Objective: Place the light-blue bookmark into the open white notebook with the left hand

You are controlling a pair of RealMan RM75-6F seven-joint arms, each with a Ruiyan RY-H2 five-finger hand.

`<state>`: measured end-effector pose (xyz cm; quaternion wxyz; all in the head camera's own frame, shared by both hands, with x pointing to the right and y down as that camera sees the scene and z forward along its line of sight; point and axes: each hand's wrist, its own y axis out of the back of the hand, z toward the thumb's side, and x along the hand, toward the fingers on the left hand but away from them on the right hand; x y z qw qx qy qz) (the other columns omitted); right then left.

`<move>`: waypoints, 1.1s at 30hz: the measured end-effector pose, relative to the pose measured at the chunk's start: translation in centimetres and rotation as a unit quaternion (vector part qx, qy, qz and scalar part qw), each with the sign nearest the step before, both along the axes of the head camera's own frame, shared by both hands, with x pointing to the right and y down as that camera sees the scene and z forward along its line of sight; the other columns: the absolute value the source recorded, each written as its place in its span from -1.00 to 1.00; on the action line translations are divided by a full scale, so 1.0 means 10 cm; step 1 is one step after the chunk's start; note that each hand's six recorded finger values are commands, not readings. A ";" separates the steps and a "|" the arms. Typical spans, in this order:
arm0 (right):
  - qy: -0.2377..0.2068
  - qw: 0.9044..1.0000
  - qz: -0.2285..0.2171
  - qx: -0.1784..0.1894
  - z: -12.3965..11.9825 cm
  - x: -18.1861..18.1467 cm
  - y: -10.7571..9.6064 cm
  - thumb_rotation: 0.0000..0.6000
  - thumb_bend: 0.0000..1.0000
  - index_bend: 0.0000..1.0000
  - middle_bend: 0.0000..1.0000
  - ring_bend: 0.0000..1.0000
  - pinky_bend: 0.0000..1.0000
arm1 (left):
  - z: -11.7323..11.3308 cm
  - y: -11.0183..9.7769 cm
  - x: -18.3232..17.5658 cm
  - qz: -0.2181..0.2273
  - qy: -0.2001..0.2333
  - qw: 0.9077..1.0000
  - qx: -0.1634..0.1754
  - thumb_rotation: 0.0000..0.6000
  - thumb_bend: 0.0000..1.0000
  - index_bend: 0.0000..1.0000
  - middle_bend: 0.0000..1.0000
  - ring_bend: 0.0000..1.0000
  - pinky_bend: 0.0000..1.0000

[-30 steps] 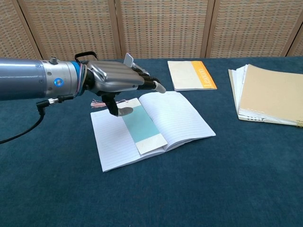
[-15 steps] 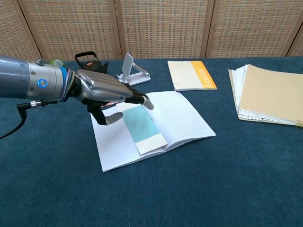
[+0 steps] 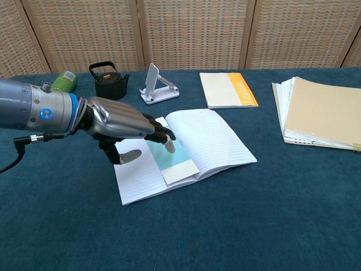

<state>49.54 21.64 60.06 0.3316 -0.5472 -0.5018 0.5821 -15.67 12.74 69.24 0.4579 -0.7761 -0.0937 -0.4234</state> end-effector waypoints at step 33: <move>0.003 1.000 0.001 -0.001 0.02 0.00 0.01 1.00 -0.84 -1.00 -1.00 -1.00 -1.00 | 0.14 -0.08 -0.11 -0.007 -0.026 0.999 0.018 1.00 0.41 -0.73 -1.00 -1.00 -0.96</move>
